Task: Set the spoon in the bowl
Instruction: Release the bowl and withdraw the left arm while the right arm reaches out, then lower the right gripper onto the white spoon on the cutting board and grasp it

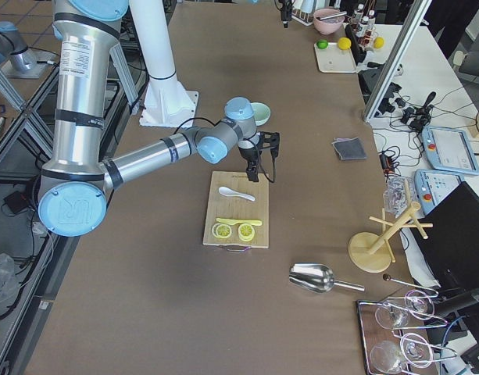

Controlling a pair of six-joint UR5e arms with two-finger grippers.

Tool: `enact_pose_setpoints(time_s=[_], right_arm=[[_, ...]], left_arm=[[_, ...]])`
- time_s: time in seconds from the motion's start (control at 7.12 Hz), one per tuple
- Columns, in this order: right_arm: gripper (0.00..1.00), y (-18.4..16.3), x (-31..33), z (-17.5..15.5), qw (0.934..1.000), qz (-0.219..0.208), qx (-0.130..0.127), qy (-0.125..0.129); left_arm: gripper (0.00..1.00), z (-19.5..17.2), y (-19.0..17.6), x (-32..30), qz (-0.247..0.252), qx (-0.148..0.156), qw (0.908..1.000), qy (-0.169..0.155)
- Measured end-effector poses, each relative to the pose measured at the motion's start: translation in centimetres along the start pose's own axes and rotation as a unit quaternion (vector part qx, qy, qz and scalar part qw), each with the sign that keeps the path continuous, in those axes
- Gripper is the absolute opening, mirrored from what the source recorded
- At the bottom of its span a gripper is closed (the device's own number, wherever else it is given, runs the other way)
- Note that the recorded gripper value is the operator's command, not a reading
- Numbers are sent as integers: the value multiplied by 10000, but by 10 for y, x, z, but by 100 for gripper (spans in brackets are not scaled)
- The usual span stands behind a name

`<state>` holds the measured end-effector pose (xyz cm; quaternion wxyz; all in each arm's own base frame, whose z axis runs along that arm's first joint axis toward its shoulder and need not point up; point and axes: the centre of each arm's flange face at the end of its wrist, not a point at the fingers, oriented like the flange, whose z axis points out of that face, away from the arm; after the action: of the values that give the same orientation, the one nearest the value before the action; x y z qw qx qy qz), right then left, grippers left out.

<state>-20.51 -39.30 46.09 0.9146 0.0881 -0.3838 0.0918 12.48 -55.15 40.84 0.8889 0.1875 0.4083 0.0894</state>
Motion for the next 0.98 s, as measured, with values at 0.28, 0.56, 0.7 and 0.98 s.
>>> enact_pose_setpoints(time_s=[0.28,0.56,0.7,0.98], right_arm=[[81,38,9,34,9996,228,111,85],[71,63,9,68,9990,303,276,192],[62,70,11,77,9987,313,304,262],[53,81,16,86,9980,415,315,369]], left_arm=[[99,-31,23,-98,397,-50,9990,-219],[99,-39,32,-121,474,-70,9985,-267],[99,-39,34,-123,482,-73,9984,-270],[99,-39,35,-124,481,-79,9984,-272]])
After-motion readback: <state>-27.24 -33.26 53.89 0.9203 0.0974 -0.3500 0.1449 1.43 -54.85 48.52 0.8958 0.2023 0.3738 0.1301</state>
